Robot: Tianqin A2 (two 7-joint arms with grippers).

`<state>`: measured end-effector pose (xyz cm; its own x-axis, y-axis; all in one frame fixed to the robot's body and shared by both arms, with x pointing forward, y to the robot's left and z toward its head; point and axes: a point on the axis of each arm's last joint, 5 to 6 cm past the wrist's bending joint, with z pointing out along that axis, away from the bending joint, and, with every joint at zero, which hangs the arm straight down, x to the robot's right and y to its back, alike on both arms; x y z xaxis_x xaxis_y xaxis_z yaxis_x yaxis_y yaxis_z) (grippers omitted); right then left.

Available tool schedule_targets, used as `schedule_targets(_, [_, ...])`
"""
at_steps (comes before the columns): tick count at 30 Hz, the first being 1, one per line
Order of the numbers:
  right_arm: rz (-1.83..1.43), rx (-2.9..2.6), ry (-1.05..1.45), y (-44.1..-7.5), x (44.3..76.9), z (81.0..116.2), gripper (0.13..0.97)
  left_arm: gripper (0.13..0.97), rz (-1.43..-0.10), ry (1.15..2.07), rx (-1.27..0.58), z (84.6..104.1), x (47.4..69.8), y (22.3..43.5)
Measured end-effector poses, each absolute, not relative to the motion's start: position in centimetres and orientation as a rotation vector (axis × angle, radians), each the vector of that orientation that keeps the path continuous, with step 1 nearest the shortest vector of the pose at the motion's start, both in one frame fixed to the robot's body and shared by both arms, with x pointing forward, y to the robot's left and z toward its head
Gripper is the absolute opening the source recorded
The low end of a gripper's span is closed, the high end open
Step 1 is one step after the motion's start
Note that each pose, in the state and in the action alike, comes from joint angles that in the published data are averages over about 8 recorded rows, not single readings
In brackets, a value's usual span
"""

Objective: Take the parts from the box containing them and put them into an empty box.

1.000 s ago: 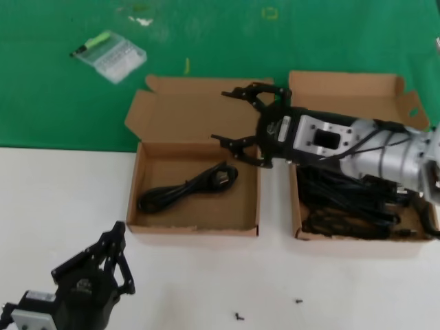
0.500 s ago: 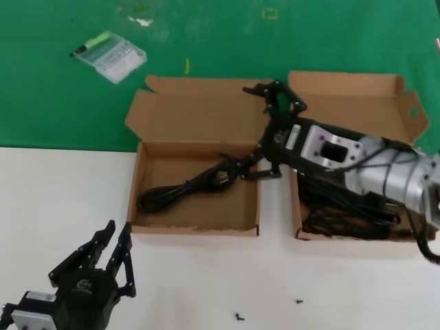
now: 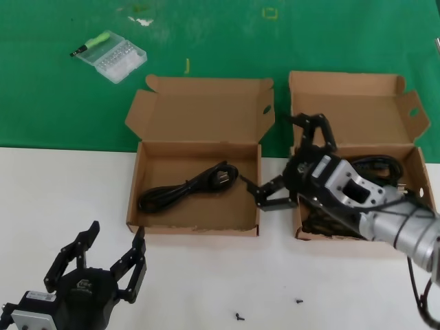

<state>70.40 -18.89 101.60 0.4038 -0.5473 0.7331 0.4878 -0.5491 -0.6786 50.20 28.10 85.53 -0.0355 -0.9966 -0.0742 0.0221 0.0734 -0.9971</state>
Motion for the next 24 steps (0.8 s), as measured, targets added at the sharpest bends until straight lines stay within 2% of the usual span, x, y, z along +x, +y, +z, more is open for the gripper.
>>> schedule_targets(5, [-1.320, -1.657, 0.158, -19.6, 69.2, 99.5, 0.944, 0.478, -1.191, 1.254, -1.122, 85.5, 50.2, 28.1])
schedule_targets(8, [-1.312, -1.637, 0.221, -20.0, 68.5, 98.3, 0.950, 0.552, -1.191, 1.254, -1.122, 85.5, 50.2, 28.1])
schedule_targets(9, [-1.309, -1.631, 0.242, -20.2, 68.2, 97.9, 0.952, 0.552, -1.191, 1.254, -1.123, 85.5, 50.2, 28.1])
schedule_targets(17, [-1.289, -1.575, 0.409, -21.4, 65.8, 94.9, 0.966, 0.753, -1.191, 1.254, -1.123, 85.5, 50.2, 28.1])
schedule_targets(21, [-1.280, -1.546, 0.491, -22.1, 64.5, 93.5, 0.966, 0.753, -1.191, 1.254, -1.123, 85.5, 50.2, 28.1])
schedule_targets(24, [-1.274, -1.524, 0.552, -22.6, 63.5, 92.5, 0.966, 0.803, -1.192, 1.254, -1.123, 85.5, 50.2, 28.1])
